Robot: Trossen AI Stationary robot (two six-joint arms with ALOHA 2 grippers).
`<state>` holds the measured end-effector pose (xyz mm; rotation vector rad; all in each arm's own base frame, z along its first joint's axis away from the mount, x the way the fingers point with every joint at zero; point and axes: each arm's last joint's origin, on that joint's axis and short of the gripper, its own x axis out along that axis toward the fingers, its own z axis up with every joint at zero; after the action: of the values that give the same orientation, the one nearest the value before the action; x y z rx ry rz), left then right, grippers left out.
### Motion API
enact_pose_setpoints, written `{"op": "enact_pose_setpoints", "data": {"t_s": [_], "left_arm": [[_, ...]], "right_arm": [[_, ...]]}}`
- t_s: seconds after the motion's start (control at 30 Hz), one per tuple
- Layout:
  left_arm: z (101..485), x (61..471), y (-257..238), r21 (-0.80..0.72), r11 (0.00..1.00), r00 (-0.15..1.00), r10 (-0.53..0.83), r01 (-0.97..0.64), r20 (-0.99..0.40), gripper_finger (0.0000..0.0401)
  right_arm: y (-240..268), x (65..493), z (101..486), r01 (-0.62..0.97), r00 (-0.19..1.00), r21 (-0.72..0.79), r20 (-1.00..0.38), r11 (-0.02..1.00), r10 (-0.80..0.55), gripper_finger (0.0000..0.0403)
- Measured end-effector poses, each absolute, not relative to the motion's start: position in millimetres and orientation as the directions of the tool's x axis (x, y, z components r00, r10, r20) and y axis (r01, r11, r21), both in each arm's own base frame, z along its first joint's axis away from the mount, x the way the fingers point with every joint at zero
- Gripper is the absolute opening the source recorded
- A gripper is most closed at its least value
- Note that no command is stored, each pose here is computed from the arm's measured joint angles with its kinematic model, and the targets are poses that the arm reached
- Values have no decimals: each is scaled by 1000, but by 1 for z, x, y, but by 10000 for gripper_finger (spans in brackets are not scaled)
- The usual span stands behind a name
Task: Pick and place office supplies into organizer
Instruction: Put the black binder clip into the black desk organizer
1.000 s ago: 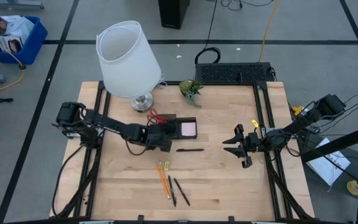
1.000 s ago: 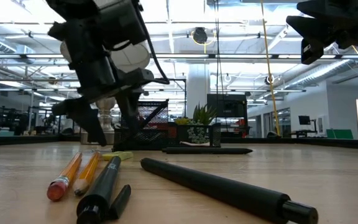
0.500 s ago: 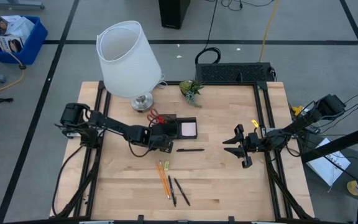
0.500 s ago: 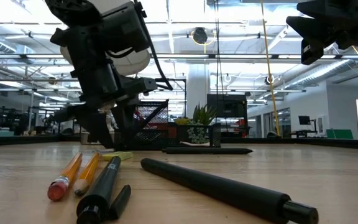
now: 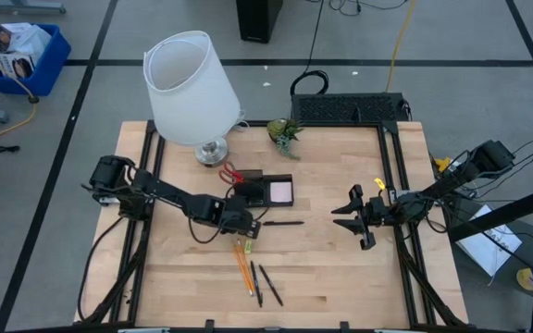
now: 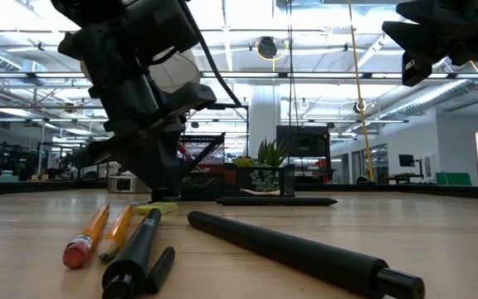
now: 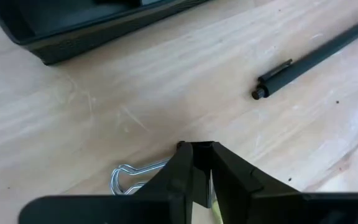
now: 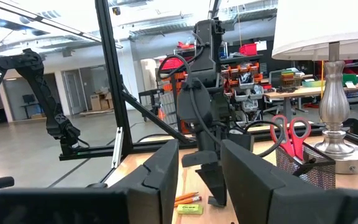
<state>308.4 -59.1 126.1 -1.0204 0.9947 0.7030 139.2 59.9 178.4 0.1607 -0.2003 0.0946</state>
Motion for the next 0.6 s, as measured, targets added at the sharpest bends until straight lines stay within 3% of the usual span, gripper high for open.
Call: {"op": "enact_pose_setpoints", "data": {"t_s": [0.6], "left_arm": [[159,323,-63,-341,496,437,89,-799,-895,50]], "right_arm": [[60,139,178,-109,976,150,206,983,77,116]]}}
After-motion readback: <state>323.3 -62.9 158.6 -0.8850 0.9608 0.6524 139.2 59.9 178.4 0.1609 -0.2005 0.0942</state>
